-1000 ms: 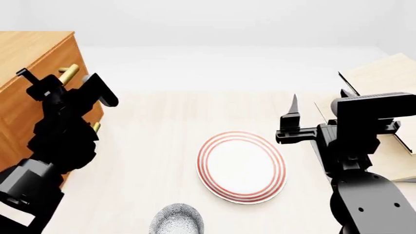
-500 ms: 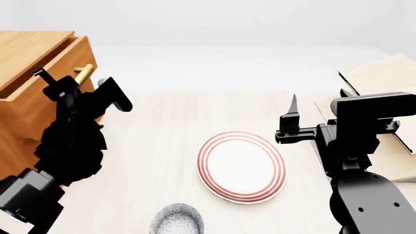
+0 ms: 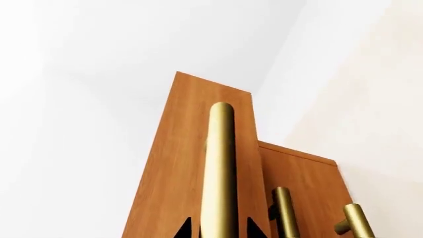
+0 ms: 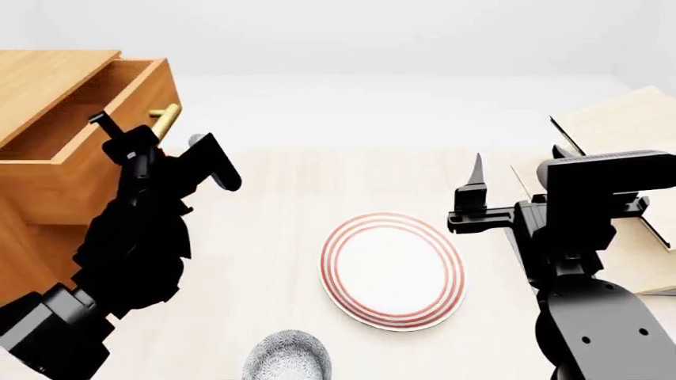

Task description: Open the top drawer of the cabinet and put the bowl in it.

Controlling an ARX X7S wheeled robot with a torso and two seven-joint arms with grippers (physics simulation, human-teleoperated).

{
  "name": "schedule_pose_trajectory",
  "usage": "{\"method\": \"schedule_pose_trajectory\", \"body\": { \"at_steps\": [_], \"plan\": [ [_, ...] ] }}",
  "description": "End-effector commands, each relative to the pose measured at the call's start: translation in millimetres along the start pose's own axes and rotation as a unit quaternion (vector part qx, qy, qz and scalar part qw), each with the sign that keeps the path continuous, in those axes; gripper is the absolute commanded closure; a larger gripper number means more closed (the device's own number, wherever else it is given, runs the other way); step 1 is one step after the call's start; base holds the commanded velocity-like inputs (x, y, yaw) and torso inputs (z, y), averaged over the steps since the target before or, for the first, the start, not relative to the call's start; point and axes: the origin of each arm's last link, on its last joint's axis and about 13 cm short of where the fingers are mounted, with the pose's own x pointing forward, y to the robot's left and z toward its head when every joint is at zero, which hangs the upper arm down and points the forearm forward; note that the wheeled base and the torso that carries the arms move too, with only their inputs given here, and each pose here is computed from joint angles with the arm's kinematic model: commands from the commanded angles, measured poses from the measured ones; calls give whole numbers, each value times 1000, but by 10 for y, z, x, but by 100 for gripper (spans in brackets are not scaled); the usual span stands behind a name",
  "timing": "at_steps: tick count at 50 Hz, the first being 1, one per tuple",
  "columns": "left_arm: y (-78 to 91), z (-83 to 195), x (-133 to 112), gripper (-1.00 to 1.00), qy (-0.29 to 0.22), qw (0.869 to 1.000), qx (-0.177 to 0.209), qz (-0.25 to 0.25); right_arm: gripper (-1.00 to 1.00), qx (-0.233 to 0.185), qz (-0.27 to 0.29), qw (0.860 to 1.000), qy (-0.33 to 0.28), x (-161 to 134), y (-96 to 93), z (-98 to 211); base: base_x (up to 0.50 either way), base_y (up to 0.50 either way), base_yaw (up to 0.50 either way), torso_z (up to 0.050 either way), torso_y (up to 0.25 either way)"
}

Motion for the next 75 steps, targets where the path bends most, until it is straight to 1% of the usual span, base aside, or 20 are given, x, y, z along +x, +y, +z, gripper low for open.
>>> {"method": "schedule_pose_trajectory", "body": {
  "at_steps": [1, 10, 18, 34, 52, 53, 59, 64, 72, 75],
  "plan": [
    [-18, 221, -73, 100, -53, 999, -4, 0, -100, 1, 0, 1000, 1, 8, 3, -12, 0, 0, -4, 0, 0],
    [-75, 291, -92, 100, -67, 998, -1, -7, -100, 2, 0, 1000, 2, 9, -1, -25, 6, 0, -5, 0, 0],
    [-173, 340, -93, 100, -78, 997, 3, -14, -100, 4, 0, 1000, 3, 8, -3, -39, 7, 0, -6, 0, 0],
    [-215, 429, -127, 100, -97, 995, 9, -20, -100, 6, 0, 1000, 5, 14, -7, -68, 7, 0, -6, 0, -4],
    [-222, 440, -124, 100, -99, 995, 9, -21, -100, 7, 0, 1000, 7, 20, -7, -82, 7, 0, -5, 0, -3],
    [-215, 437, -119, -100, -98, 995, 8, -19, -100, 7, 0, 1000, 7, 19, -7, -83, 13, 0, -5, 0, 0],
    [-157, 431, -117, -100, -95, 995, 1, -11, -100, 8, 0, 1000, 7, 19, -6, -84, 0, 0, 0, 0, 0],
    [-49, 451, -161, -100, -106, 994, -2, 0, -100, 8, 0, 1000, 6, 18, -7, -78, 0, 0, 0, 0, 0],
    [209, 545, -342, -100, -153, 988, -25, 24, -100, 7, 2, 1000, 6, 22, 5, -73, 0, 0, 0, 0, 0],
    [385, 620, -460, -100, -180, 982, -54, 30, -100, 7, 2, 1000, 5, 19, 6, -59, 0, 0, 0, 0, 0]
  ]
}}
